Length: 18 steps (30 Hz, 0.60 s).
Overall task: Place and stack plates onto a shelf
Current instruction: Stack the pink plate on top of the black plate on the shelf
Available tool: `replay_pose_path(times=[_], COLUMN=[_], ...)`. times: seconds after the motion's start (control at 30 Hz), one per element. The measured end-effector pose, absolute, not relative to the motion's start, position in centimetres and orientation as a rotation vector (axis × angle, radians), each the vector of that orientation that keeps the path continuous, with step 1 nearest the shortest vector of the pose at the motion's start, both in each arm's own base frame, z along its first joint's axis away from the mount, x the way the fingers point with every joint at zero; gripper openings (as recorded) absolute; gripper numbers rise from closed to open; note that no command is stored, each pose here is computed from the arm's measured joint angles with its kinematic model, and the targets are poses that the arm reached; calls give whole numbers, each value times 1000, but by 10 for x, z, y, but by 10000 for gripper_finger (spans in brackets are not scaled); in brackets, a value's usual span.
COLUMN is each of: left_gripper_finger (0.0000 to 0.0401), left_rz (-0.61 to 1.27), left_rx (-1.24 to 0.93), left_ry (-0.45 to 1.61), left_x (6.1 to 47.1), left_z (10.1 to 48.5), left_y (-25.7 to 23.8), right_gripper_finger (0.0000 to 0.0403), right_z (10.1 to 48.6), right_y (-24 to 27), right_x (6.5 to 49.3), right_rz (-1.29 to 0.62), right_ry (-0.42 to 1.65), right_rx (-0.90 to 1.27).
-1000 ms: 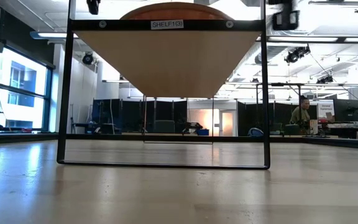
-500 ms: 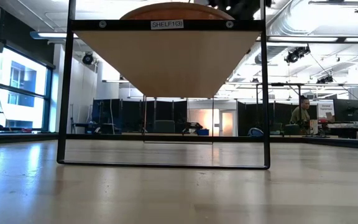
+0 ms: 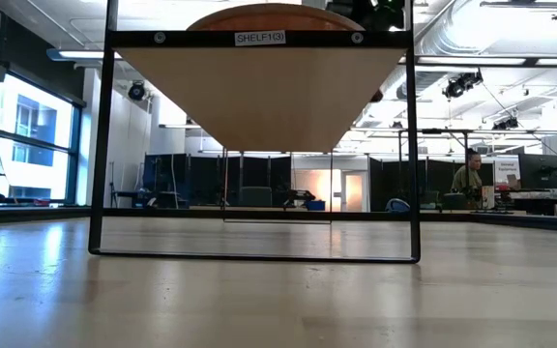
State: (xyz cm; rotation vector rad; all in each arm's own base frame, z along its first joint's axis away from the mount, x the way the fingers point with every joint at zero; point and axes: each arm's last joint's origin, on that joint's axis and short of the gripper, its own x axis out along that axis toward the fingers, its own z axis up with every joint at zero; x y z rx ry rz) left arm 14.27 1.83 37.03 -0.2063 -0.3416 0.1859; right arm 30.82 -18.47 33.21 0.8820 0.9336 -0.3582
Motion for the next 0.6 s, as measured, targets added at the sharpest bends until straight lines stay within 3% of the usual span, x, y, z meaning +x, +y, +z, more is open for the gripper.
replay_pose_path(times=[0.4, 0.6], left_gripper_finger=[170, 170], left_rz=[186, 186], left_rx=[-207, -207], left_ry=[-342, -341], left_x=[143, 143], left_z=[370, 370], left_y=[18, 18], right_gripper_finger=[3, 65], right_z=[335, 335], right_y=[-185, -181], right_x=[313, 316], right_rz=[-337, -324], right_ry=[892, 891], right_rx=[830, 802])
